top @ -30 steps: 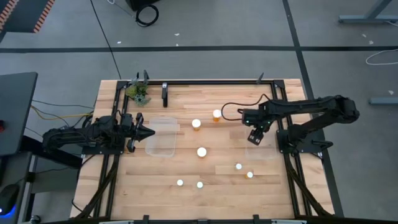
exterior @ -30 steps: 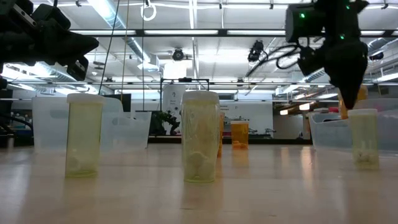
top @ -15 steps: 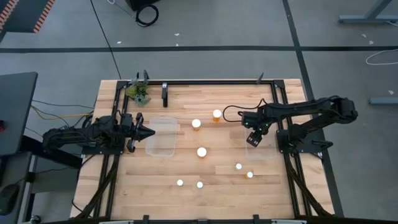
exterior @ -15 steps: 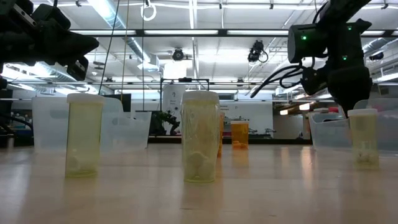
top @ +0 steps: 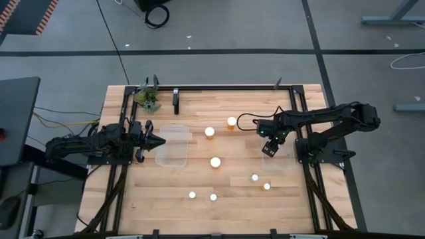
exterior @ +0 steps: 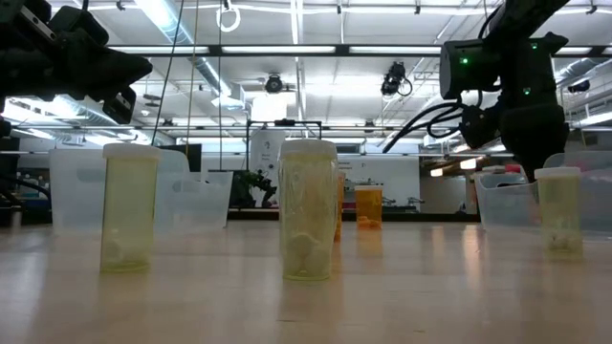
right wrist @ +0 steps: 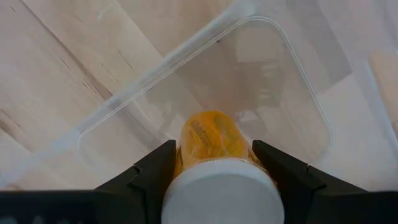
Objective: Pick and place medicine bottles into bin by pill shape (circle, oval)
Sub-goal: Put the middle right large orange pill bottle into the right transparent bin
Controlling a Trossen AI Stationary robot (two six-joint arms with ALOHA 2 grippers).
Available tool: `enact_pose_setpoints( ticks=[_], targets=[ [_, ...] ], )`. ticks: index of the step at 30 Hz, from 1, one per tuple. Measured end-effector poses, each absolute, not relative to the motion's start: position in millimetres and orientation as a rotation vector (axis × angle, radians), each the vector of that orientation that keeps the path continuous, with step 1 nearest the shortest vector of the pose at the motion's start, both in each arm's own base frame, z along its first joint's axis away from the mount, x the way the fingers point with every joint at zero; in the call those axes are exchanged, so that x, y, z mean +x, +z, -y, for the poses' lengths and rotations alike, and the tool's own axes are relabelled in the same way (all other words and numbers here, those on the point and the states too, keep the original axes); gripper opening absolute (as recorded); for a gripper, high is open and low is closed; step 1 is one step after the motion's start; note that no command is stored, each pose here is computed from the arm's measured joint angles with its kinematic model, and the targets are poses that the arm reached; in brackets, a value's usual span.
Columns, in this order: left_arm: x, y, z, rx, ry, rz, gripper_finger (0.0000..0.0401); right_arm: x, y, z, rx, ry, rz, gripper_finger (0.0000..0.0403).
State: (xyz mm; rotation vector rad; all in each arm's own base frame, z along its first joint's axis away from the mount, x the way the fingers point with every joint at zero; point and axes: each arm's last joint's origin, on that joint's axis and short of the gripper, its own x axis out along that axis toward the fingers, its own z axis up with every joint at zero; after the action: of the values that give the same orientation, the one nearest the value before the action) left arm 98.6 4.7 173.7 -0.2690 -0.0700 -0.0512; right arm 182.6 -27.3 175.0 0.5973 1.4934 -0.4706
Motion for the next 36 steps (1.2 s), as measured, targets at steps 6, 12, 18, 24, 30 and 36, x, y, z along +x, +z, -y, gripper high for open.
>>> enact_pose_setpoints(
  ticks=[6,12,18,24,30,36],
  targets=[
    [98.6,173.7,-4.7,-0.269,-0.052,0.069,0.0026,182.6,174.6,27.4,0.601,-0.474,-1.493,0.0212],
    [98.6,173.7,-4.6,-0.269,-0.052,0.069,0.0030,182.7,174.6,27.4,0.601,-0.474,-1.493,0.0212],
    [98.6,173.7,-4.6,-0.269,-0.052,0.069,0.0036,182.7,174.6,27.3,0.600,-0.473,-1.493,0.0212],
    [98.6,173.6,-4.7,-0.269,-0.051,0.069,0.0029,182.7,174.6,27.3,0.600,-0.468,-1.494,0.0212],
    [98.6,173.6,-4.6,-0.269,-0.052,0.069,0.0027,182.6,174.6,27.2,0.597,-0.464,-1.495,0.0212],
    [98.6,173.7,-4.7,-0.269,-0.052,0.069,0.0035,182.6,174.6,27.3,0.582,-0.450,-1.499,0.0212]
  ],
)
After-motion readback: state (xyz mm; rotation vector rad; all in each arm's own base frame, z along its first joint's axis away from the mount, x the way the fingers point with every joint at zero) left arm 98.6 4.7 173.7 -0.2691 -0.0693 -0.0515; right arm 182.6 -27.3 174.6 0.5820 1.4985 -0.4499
